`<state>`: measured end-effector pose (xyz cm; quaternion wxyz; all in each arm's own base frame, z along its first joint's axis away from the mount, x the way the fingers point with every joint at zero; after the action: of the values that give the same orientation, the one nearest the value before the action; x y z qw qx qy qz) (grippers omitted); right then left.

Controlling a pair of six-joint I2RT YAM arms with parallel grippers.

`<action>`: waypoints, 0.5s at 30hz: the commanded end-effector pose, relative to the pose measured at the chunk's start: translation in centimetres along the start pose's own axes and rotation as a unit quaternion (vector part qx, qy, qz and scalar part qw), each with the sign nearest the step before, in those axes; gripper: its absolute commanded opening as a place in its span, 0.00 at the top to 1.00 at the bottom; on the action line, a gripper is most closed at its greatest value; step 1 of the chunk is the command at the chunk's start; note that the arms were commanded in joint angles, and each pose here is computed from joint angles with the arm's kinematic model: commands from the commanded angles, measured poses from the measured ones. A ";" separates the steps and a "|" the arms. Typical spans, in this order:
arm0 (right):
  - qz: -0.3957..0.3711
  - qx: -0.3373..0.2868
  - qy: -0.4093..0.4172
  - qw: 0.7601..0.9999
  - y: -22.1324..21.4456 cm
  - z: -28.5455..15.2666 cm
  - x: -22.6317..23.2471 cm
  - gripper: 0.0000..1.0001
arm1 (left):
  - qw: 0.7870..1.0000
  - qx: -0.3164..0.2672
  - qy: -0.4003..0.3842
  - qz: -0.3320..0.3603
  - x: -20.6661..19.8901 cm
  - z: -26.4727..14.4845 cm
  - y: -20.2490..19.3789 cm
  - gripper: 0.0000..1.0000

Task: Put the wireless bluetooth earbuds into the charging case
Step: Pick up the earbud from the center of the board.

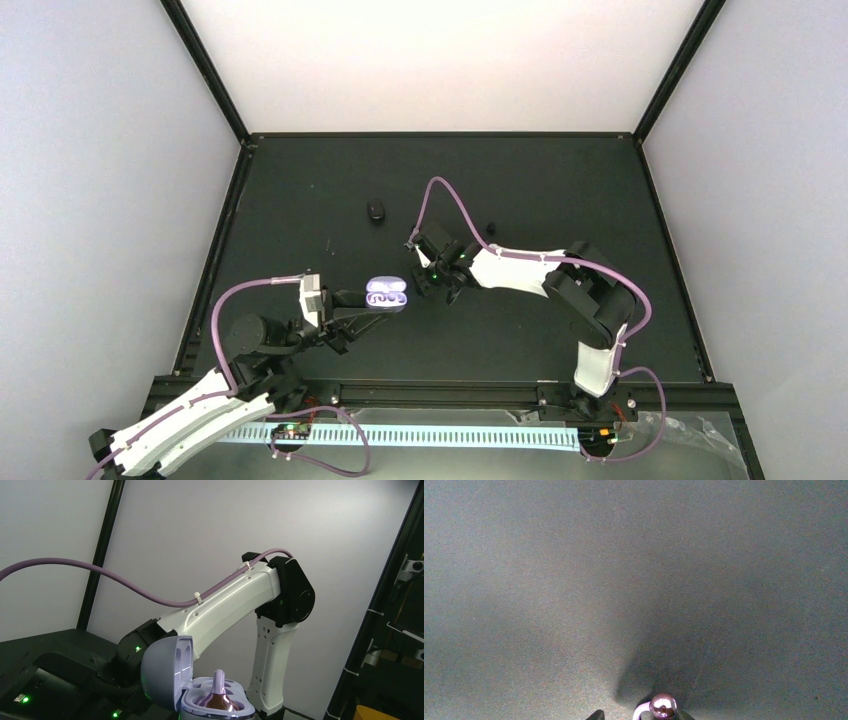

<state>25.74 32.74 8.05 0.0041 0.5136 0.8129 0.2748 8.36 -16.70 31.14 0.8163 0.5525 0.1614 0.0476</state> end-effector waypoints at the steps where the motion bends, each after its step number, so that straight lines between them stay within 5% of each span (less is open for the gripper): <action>1: -0.003 0.006 -0.013 1.000 -0.5 0.5 -0.5 0.65 | 1.000 -0.014 -0.003 0.006 -0.2 -0.2 0.5 0.98; 15: 0.008 0.002 -0.053 0.999 -1.5 0.1 -2.1 0.81 | 1.000 -0.009 0.000 0.003 -0.1 -0.3 0.2 0.99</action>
<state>25.77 31.77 7.26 0.0273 0.5229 0.8117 0.2588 8.38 -16.72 30.99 0.8155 0.5536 0.1621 0.0472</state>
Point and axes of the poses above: each gripper's point midway between its finger pads, its own z axis out along the fingers, its own x axis along the line the jaws close on, y = z × x, the point moved 5 cm from there along -z, back along the fingers, and after that the axes turned 7 degrees about z, right-handed, at the moved point
